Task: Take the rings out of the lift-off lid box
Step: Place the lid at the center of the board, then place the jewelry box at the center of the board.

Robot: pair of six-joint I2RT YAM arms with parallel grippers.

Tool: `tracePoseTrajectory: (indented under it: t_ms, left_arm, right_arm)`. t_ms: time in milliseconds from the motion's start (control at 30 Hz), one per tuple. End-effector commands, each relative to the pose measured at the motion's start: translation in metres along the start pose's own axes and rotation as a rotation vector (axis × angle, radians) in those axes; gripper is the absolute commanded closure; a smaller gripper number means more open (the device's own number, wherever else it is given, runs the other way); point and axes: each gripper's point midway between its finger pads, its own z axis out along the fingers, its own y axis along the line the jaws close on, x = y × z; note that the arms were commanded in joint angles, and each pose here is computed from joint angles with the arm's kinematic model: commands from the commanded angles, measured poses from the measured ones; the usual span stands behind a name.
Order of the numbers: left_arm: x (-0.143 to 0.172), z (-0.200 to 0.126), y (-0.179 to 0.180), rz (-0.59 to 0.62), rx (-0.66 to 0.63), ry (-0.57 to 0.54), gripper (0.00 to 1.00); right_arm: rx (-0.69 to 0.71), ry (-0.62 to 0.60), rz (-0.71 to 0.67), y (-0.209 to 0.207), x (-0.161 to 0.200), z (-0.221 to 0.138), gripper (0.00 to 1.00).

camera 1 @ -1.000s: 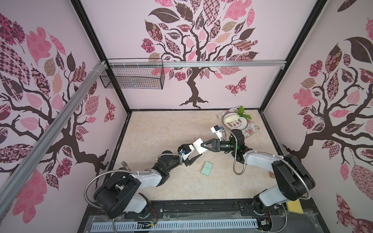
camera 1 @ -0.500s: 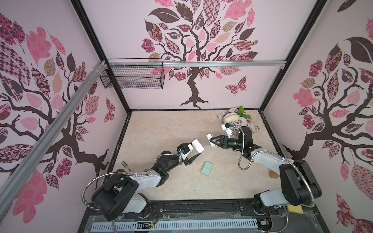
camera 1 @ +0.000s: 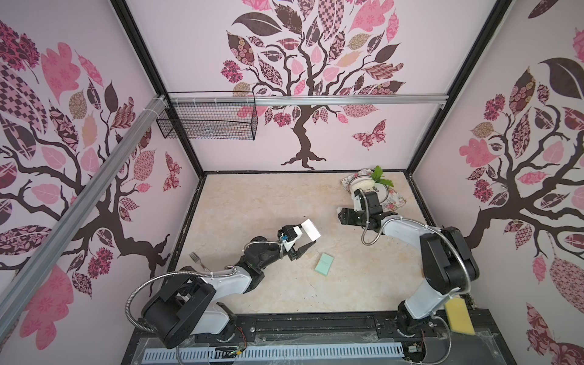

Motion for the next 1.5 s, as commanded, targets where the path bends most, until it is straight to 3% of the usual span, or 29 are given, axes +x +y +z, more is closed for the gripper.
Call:
tracePoseTrajectory:
  t_ms: [0,233,367,500,633,733,900,1100,1233,1467]
  left_arm:
    - [-0.009,-0.001,-0.003,-0.003,0.022,-0.036,0.43]
    - [-0.013,-0.001,-0.005,-0.008,0.038,-0.048,0.43]
    - [-0.014,-0.001,-0.006,-0.015,0.042,-0.054,0.43]
    - [-0.016,0.0,-0.006,-0.02,0.048,-0.064,0.43]
    - [-0.019,0.001,-0.007,-0.026,0.053,-0.074,0.43]
    - [-0.021,0.001,-0.007,-0.022,0.06,-0.08,0.44]
    - [-0.026,0.004,-0.008,-0.005,0.073,-0.102,0.44]
    - [-0.036,0.019,-0.004,0.001,0.108,-0.14,0.44]
    - [-0.045,0.028,0.004,-0.04,0.176,-0.19,0.44]
    - [-0.054,0.041,0.015,-0.056,0.249,-0.217,0.45]
  right_arm:
    - [0.149,0.03,-0.067,-0.017,-0.006,0.018,0.21]
    - [0.176,0.064,-0.093,-0.016,-0.004,0.041,0.2]
    - [0.16,0.077,-0.095,-0.013,-0.001,0.044,0.14]
    - [0.13,0.063,-0.102,-0.006,-0.008,0.035,0.01]
    - [0.081,0.023,-0.105,0.008,-0.024,0.008,0.0]
    - [-0.062,-0.028,-0.072,0.031,-0.033,-0.028,0.0]
    - [-0.511,-0.096,0.05,0.079,-0.03,-0.095,0.0]
    - [-0.87,-0.144,0.12,0.118,-0.014,-0.153,0.0]
    - [-1.002,-0.171,0.15,0.13,-0.016,-0.178,0.03]
    - [-1.073,-0.153,0.157,0.136,-0.014,-0.188,0.19]
